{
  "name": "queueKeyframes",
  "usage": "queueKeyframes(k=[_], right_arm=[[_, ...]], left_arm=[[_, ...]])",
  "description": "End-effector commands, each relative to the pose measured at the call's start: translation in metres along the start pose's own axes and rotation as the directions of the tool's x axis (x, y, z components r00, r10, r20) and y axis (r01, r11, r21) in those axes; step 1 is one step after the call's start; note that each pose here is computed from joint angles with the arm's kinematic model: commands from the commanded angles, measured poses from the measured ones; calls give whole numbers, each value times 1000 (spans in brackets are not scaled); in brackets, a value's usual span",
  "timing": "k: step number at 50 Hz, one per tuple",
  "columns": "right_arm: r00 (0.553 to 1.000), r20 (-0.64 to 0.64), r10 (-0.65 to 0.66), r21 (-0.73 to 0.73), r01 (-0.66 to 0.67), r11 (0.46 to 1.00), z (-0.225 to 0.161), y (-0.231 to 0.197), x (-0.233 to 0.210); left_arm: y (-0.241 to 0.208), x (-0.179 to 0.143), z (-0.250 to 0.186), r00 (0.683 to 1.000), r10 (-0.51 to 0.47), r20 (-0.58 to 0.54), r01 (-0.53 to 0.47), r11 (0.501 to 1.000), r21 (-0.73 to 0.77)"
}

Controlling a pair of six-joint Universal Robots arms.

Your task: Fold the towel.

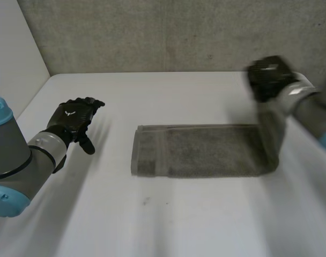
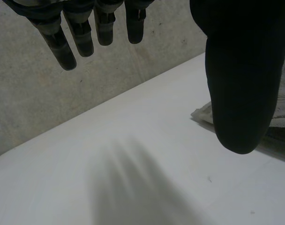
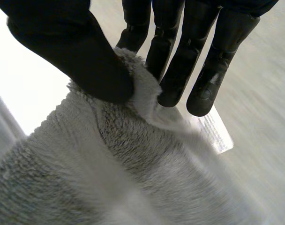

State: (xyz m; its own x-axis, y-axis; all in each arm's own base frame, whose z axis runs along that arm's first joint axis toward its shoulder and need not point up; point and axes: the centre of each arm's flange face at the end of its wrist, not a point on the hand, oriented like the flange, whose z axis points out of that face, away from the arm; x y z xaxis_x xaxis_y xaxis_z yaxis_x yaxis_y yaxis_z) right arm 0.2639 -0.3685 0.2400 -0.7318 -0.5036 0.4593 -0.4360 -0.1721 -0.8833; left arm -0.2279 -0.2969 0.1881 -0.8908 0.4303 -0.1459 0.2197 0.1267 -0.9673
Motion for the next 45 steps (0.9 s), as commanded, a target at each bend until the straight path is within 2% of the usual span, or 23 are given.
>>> queueKeyframes(k=[1,2,4,5,7,11,18,20,21,23,26,28,29,32,35,41,45], right_arm=[[947,318,-48,107,15,994,-10,-28,-155],[947,319,-48,107,15,994,-10,-28,-156],[907,417,-59,96,21,995,-21,-18,-203],[907,418,-59,96,21,995,-21,-18,-203],[872,485,-62,67,34,997,-32,-4,-234],[864,498,-77,58,55,997,-37,0,-243],[907,421,-17,53,-6,999,-46,-27,-203],[943,325,78,14,-87,996,-44,-28,-153],[943,324,78,14,-88,996,-44,-28,-153],[956,246,161,-35,-157,987,-47,-19,-116],[958,213,193,-68,-182,981,-50,-11,-102],[959,164,232,-156,-206,966,-58,16,-86],[959,164,232,-157,-207,966,-58,16,-86],[956,120,268,-277,-227,933,-72,62,-71],[951,129,280,-309,-230,923,-80,83,-68],[951,137,277,-316,-223,922,-77,113,-70],[957,128,261,-310,-211,927,-70,116,-68]], left_arm=[[0,0,0,1000,0,-1,0,1000,-1],[0,0,0,1000,0,-1,0,1000,-1],[1,0,0,1000,-1,-1,1,1000,-4],[2,1,0,1000,-1,-3,1,1000,-6],[3,1,0,1000,-1,-4,1,1000,-9],[5,2,-1,1000,-1,-7,1,1000,-16],[6,3,-1,1000,-1,-10,0,1000,-17],[6,3,-1,1000,-1,-10,0,1000,-17],[6,3,-1,1000,-1,-10,0,1000,-17],[6,3,-1,1000,-1,-10,0,1000,-17],[5,3,-2,1000,0,-10,0,1000,-15],[5,4,-2,1000,0,-11,0,1000,-14],[5,4,-2,1000,0,-11,0,1000,-14],[4,6,-3,1000,2,-18,-2,1000,-12],[4,10,-3,1000,4,-27,-4,1000,-11],[4,13,-4,999,6,-36,-6,1000,-11],[4,15,-5,999,7,-39,-7,1000,-11]])
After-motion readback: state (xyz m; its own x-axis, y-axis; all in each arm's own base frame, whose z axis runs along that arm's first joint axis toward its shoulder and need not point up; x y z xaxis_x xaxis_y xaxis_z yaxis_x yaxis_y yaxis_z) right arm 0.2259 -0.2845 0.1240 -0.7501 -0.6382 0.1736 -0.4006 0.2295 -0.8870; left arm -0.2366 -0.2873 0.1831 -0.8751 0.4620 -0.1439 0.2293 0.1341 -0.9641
